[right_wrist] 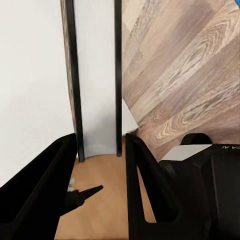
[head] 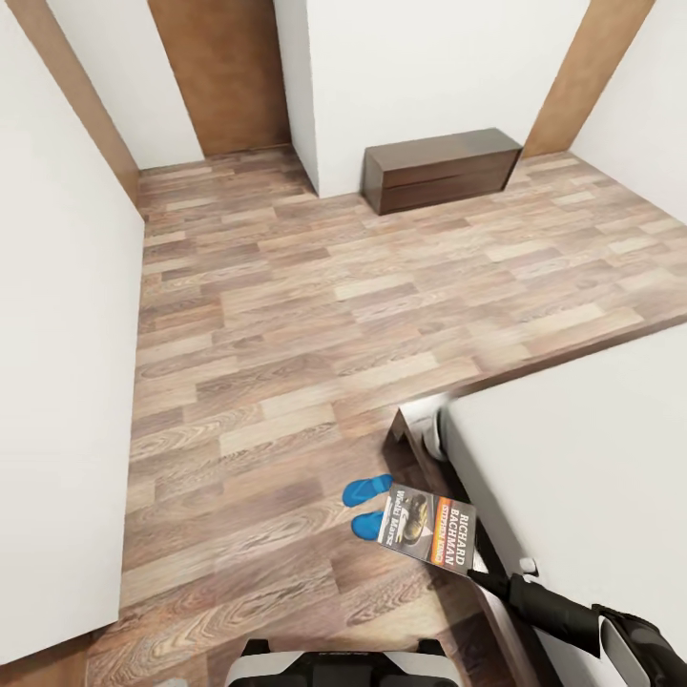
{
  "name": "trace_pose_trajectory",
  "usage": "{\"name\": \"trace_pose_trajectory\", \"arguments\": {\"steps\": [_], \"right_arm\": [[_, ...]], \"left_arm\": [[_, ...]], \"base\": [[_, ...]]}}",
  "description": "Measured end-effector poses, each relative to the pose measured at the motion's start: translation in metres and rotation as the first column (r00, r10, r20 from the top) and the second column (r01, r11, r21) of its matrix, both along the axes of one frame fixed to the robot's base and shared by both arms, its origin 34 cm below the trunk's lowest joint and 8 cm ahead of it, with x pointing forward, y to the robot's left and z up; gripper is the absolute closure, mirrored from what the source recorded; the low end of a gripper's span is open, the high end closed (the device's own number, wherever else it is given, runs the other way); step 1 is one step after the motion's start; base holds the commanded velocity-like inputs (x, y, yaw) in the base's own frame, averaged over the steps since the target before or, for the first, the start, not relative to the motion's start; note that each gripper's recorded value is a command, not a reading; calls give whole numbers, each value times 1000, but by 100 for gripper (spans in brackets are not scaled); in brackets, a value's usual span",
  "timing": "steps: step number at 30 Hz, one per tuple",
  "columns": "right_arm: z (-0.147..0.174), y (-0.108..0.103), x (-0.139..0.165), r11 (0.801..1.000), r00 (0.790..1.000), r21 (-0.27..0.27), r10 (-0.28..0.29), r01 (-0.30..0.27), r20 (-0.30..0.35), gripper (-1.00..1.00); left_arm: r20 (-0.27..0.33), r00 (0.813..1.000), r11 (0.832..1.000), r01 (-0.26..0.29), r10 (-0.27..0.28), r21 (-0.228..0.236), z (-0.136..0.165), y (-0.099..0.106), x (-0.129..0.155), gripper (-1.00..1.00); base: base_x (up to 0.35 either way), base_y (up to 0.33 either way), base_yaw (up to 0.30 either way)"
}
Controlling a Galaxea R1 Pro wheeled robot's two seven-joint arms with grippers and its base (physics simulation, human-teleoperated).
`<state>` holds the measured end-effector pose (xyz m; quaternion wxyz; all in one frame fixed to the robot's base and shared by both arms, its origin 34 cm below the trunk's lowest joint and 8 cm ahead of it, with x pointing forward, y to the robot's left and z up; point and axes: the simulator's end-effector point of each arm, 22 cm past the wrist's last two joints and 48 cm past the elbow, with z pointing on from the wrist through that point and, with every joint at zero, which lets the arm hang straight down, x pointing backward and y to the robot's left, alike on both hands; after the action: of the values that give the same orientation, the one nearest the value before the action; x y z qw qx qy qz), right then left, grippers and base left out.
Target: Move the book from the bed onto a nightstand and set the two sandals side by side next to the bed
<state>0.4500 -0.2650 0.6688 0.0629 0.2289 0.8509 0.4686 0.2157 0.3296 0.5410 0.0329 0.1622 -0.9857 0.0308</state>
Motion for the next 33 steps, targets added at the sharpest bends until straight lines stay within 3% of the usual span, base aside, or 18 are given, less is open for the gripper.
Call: {"name": "trace_pose_trajectory", "arguments": {"steps": [5, 18, 27, 31, 33], "right_arm": [[0, 0, 0, 1000, 1000, 0, 0, 0, 0, 100], [0, 0, 0, 1000, 1000, -1, -1, 1, -2, 100], [-7, -1, -14, 1000, 999, -1, -13, 13, -41, 100], [-15, -4, -31, 1000, 998, -15, -26, 25, -65, 100], [-17, -5, -34, 999, 997, -19, -30, 29, -69, 100]], "left_arm": [[-25, 1000, 1000, -7, 7, -9, 2, -9, -16, -100], [26, 1000, 1000, -4, 3, 7, 0, -3, -1, -100], [155, 988, 1000, 19, -23, 24, -3, 4, 61, -100], [258, 965, 999, 37, -46, 40, 0, 10, 112, -100], [281, 958, 998, 40, -49, 38, 1, 6, 122, -100]], "base": [[0, 0, 293], [0, 0, 293], [0, 0, 293], [0, 0, 293], [0, 0, 293]]}}
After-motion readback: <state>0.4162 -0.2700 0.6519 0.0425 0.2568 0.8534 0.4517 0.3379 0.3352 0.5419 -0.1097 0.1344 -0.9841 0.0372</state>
